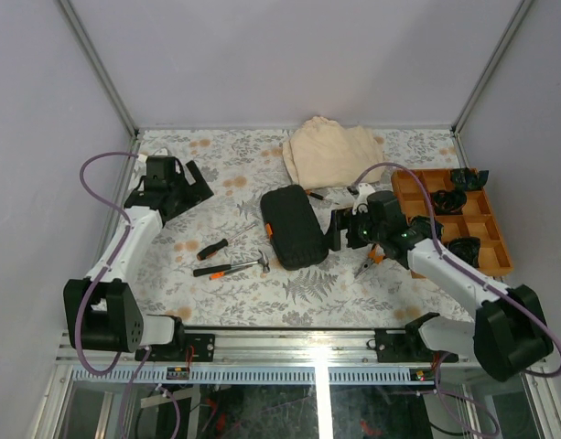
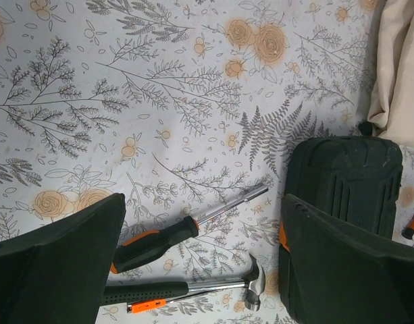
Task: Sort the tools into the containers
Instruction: Move the storage box to the center of the board.
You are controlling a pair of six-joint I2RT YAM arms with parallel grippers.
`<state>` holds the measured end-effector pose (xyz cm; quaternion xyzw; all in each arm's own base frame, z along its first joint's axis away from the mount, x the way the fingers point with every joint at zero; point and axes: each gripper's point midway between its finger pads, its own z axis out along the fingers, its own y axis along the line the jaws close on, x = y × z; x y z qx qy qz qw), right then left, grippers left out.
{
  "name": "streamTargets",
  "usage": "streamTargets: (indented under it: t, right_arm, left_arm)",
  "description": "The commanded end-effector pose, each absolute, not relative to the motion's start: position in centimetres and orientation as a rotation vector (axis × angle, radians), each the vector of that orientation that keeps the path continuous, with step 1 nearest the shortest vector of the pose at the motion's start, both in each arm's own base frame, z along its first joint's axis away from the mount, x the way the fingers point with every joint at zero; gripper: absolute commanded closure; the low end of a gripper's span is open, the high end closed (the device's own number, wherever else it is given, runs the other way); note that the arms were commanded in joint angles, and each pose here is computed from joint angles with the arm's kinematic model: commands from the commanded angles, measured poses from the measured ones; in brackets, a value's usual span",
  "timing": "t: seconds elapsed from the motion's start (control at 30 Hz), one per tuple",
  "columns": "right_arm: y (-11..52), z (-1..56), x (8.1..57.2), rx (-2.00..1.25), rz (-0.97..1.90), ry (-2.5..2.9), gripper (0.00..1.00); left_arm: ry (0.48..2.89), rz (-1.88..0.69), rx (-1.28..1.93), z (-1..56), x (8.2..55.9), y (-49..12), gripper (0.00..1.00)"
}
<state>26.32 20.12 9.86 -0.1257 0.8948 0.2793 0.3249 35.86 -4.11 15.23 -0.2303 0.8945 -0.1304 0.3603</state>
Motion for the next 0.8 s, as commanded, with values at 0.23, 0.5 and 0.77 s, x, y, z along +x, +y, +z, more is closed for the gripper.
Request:
streamTargets:
  t: [0.23, 0.5, 0.77]
  right_arm:
    - [18.6, 18.8, 33.0, -0.186, 0.498, 2.136, 0.01]
    - [21.8, 17.1, 36.1, -0.308, 0.552, 2.214, 0.04]
    - [25.2, 12.0, 37.2, -0.326, 0.706, 2.341, 0.13]
  left_arm:
    - [2.15, -0.362, -0.626, 19.0, 36.5, -3.4, 0.02]
    - [2.112, -0.387, -0.629, 20.4, 36.4, -3.5, 0.01]
    - [2.108, -0.321, -0.61, 20.9, 35.9, -2.6, 0.0]
